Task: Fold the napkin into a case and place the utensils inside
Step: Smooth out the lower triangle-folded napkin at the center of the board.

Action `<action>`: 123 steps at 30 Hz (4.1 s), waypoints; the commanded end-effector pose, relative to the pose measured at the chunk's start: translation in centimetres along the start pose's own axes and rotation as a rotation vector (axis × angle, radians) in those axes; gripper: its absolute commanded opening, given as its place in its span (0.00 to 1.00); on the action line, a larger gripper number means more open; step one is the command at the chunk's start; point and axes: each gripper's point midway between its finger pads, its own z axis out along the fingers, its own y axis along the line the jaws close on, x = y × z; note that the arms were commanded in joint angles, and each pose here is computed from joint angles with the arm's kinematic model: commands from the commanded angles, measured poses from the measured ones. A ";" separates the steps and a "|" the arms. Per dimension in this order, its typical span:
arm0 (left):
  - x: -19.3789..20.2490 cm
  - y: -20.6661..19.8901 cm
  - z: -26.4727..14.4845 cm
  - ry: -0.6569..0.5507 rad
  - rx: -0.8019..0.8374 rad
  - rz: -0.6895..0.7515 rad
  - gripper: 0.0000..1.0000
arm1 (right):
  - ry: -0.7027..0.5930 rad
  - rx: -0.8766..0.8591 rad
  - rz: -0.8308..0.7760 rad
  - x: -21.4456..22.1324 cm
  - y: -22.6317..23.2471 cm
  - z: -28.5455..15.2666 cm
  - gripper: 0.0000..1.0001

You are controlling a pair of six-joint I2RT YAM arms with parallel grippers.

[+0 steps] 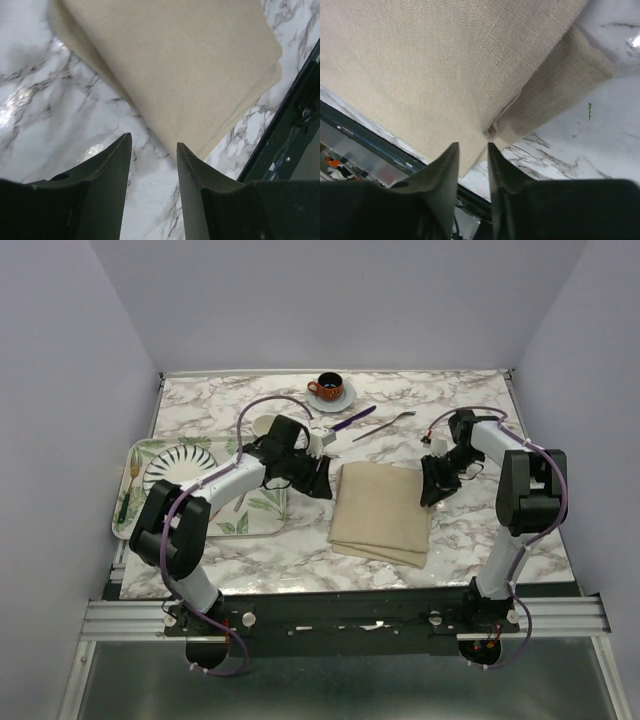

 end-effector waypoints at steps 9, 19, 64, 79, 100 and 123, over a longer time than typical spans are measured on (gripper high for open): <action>1.2 -8.2 4.9 0.058 0.086 0.507 0.50 | 0.013 0.024 0.038 -2.1 -1.7 1.1 0.41; 0.1 -14.1 8.2 -0.006 0.079 0.928 0.41 | -0.020 -0.118 0.043 -3.2 1.3 -0.4 0.41; 5.8 -19.6 19.9 0.117 0.113 1.246 0.51 | -0.137 -0.008 0.412 -1.4 -6.9 1.8 0.22; 5.0 -19.8 20.2 0.088 0.084 1.222 0.38 | -0.138 0.051 0.377 -2.1 -6.5 1.7 0.18; 3.7 -23.0 16.8 -0.021 0.153 1.140 0.00 | -0.088 0.131 0.368 -2.1 -7.4 1.5 0.16; 6.3 -25.2 16.8 0.012 0.265 1.133 0.00 | -0.085 0.131 0.374 -2.5 -7.4 1.5 0.14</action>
